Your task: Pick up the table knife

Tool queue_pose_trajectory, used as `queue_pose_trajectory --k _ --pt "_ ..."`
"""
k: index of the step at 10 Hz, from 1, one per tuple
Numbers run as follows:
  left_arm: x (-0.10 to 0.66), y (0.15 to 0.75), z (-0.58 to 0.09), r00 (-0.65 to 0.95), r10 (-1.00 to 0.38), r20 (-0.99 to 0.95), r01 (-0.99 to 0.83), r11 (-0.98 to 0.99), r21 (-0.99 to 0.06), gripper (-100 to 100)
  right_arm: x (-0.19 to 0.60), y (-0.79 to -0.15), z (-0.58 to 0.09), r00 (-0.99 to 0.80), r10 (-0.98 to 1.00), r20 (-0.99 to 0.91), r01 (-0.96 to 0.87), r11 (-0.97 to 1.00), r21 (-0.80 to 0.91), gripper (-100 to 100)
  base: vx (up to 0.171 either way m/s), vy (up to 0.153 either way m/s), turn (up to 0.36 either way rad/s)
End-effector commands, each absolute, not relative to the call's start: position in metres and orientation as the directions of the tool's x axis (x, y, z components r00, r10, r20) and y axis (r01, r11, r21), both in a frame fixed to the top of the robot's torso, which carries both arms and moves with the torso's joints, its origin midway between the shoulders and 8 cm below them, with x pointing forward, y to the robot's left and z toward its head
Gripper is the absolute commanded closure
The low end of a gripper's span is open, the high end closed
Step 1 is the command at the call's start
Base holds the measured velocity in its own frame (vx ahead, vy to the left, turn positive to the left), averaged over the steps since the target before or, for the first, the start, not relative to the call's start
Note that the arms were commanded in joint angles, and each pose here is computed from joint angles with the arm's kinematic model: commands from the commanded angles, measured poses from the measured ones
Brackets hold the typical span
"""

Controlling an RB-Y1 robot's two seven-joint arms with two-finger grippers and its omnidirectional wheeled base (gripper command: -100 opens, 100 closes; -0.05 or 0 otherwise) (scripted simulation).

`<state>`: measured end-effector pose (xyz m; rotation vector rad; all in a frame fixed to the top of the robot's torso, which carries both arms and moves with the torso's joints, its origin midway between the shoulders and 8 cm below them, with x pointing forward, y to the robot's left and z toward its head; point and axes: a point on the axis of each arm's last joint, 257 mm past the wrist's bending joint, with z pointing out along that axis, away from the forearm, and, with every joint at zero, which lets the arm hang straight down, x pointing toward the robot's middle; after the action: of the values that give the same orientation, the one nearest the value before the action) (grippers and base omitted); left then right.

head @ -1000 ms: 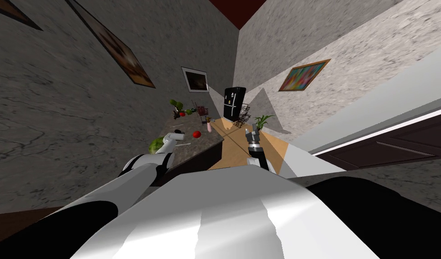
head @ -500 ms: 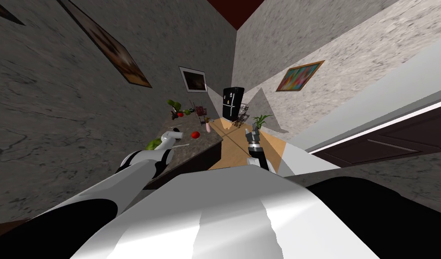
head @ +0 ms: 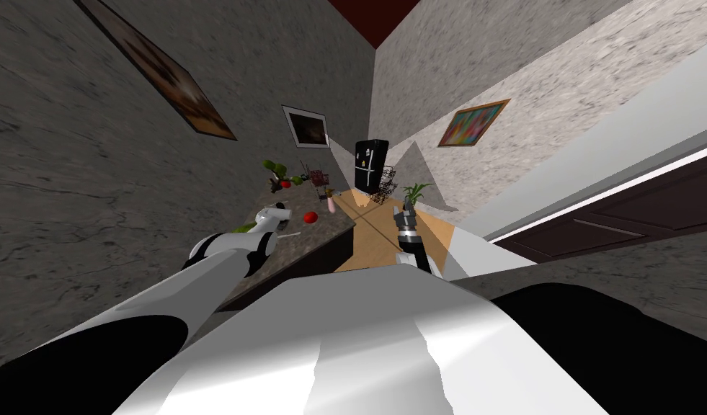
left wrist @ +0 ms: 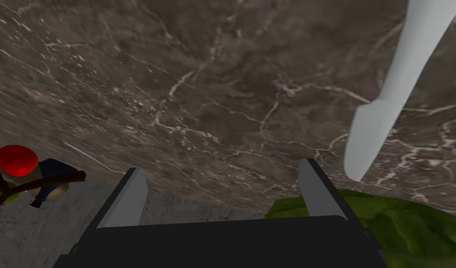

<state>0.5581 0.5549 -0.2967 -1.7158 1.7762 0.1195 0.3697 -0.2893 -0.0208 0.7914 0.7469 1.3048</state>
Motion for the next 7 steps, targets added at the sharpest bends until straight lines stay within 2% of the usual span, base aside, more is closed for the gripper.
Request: queue_pose_trajectory --k 1,7 --pt "0.543 0.557 -0.305 0.076 -0.864 -0.498 -0.941 0.104 -0.323 -100 0.370 -0.289 -0.021 0.117 0.993 -0.033 -0.531 0.090 0.843 0 0.010 -0.006 -0.031" --pt "0.520 0.560 -0.306 0.086 -0.873 -0.481 -0.968 0.040 -0.246 -100 0.370 -0.289 -0.021 0.117 0.993 -0.033 -0.531 0.090 0.843 0 0.006 -0.004 -0.027"
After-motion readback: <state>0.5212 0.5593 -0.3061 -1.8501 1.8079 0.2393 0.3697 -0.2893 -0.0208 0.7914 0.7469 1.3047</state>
